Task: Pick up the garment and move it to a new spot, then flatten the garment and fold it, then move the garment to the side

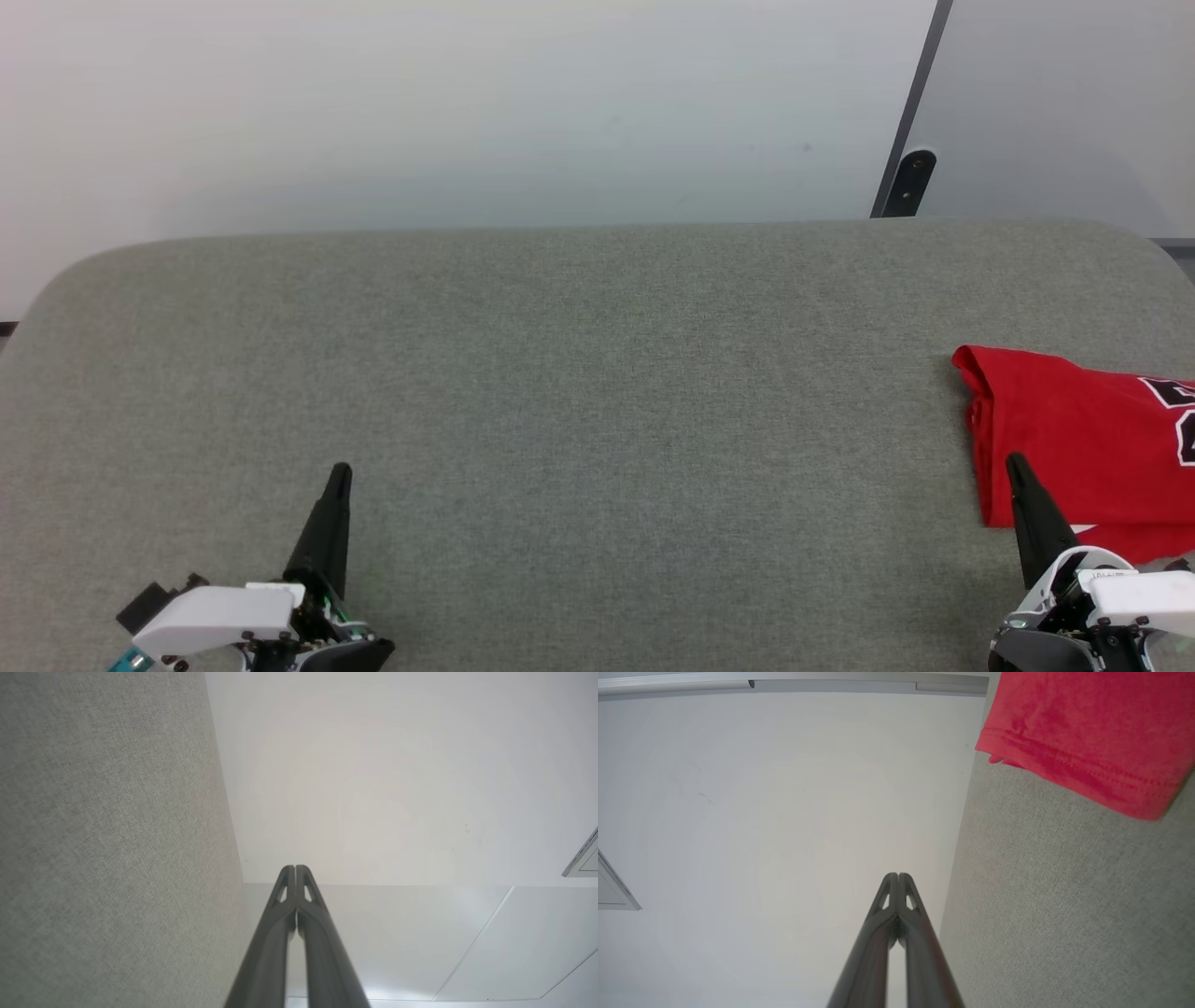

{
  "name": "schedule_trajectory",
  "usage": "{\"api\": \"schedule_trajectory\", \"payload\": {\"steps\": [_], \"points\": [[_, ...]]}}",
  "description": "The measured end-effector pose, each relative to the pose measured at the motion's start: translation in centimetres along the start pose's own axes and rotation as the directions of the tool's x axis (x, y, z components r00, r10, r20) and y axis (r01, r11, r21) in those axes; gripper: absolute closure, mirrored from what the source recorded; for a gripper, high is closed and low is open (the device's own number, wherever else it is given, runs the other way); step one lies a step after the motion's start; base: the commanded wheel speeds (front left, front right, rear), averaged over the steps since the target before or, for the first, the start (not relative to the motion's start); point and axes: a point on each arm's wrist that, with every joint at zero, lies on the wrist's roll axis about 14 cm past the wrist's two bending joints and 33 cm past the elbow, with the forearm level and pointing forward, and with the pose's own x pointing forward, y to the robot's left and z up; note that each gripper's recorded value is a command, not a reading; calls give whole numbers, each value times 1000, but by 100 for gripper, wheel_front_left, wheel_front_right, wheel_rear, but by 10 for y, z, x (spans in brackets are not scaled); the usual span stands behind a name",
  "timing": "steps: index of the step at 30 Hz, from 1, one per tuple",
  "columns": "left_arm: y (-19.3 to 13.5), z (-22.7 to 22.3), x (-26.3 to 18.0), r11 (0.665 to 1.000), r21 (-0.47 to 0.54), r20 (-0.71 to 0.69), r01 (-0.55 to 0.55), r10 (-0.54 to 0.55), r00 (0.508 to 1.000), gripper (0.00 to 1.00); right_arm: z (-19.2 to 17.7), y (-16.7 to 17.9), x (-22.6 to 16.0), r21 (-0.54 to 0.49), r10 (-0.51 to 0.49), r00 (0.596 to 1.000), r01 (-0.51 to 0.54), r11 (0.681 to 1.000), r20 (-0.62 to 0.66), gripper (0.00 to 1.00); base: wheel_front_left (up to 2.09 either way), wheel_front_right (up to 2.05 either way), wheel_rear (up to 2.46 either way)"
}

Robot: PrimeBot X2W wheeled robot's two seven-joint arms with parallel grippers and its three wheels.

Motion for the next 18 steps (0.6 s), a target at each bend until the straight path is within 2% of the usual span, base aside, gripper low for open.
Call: {"api": "schedule_trajectory", "payload": {"steps": [18], "points": [[0,0,0,1000,1,2,0,0,1000,100,0,0,0,0,0,1000,0,1000,0,100,0,0,0]]}}
